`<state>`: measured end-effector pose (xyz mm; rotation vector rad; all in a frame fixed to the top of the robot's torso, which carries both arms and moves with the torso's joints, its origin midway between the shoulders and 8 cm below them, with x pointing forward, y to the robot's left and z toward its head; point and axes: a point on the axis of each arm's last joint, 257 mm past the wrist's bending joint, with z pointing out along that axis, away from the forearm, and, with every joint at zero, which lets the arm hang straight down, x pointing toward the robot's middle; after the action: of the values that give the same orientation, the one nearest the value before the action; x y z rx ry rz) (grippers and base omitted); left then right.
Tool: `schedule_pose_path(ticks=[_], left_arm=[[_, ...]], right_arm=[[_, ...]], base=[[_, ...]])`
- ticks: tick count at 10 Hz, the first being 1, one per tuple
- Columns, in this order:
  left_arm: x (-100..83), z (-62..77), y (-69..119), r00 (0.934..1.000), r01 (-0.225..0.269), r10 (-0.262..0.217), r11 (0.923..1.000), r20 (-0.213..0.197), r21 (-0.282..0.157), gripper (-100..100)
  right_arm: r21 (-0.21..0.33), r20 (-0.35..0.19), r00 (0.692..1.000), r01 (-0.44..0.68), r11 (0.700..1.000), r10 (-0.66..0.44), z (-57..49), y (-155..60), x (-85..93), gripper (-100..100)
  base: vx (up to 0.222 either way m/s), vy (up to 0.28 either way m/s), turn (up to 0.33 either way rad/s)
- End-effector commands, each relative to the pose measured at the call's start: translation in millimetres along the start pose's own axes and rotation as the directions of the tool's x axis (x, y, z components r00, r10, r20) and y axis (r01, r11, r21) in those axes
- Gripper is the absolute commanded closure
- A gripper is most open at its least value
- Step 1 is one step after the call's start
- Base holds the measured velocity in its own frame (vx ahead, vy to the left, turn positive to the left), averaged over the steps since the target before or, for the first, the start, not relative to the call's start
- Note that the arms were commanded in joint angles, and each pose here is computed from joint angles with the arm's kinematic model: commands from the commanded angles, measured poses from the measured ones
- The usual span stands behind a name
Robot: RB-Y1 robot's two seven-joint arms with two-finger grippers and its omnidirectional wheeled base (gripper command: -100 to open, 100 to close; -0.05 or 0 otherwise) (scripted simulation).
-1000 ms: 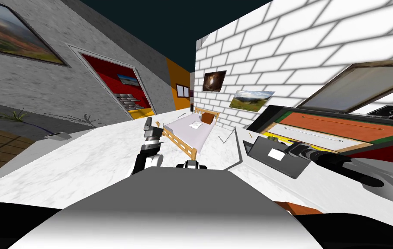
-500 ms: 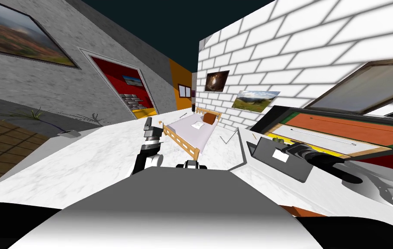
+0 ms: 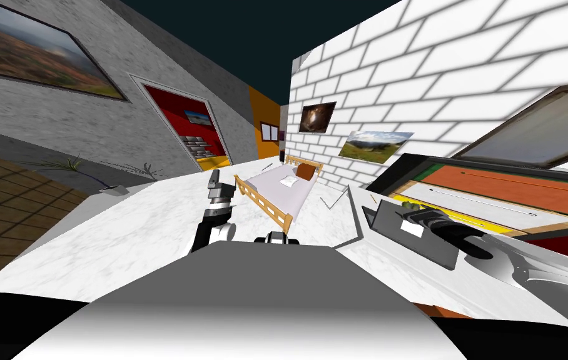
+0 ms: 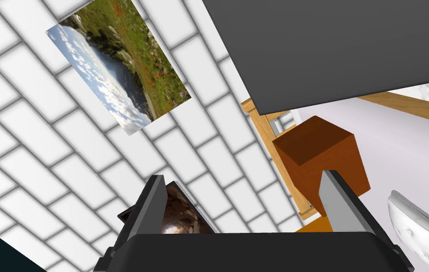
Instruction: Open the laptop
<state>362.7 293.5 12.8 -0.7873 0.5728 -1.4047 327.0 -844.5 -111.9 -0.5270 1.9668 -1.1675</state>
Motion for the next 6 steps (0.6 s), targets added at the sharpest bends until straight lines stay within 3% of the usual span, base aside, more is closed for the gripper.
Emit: schedule_pose_path(ticks=[1,3,4,6], left_arm=[[0.0,0.0,0.0,1.0,0.0,0.0,1.0,0.0,0.0,0],[0.0,0.0,0.0,1.0,0.0,0.0,1.0,0.0,0.0,0],[-0.1,0.0,0.0,1.0,0.0,0.0,1.0,0.0,0.0,0],[-0.1,-0.1,0.0,1.0,0.0,0.0,1.0,0.0,0.0,0]], right_arm=[[0.039,-0.009,0.998,-0.067,0.997,0.067,4.5,4,3.8,-100],[0.031,-0.007,0.999,-0.052,0.998,0.053,4.0,3,3.3,-100],[0.031,-0.007,0.999,-0.052,0.998,0.052,4.0,3,3.2,100],[-0.015,-0.029,0.998,-0.052,0.999,0.051,-5.1,1,17.4,100]], base=[[-0.006,0.061,0.039],[-0.001,0.018,0.003],[0.0,0.0,0.0],[0.079,-0.006,0.015]])
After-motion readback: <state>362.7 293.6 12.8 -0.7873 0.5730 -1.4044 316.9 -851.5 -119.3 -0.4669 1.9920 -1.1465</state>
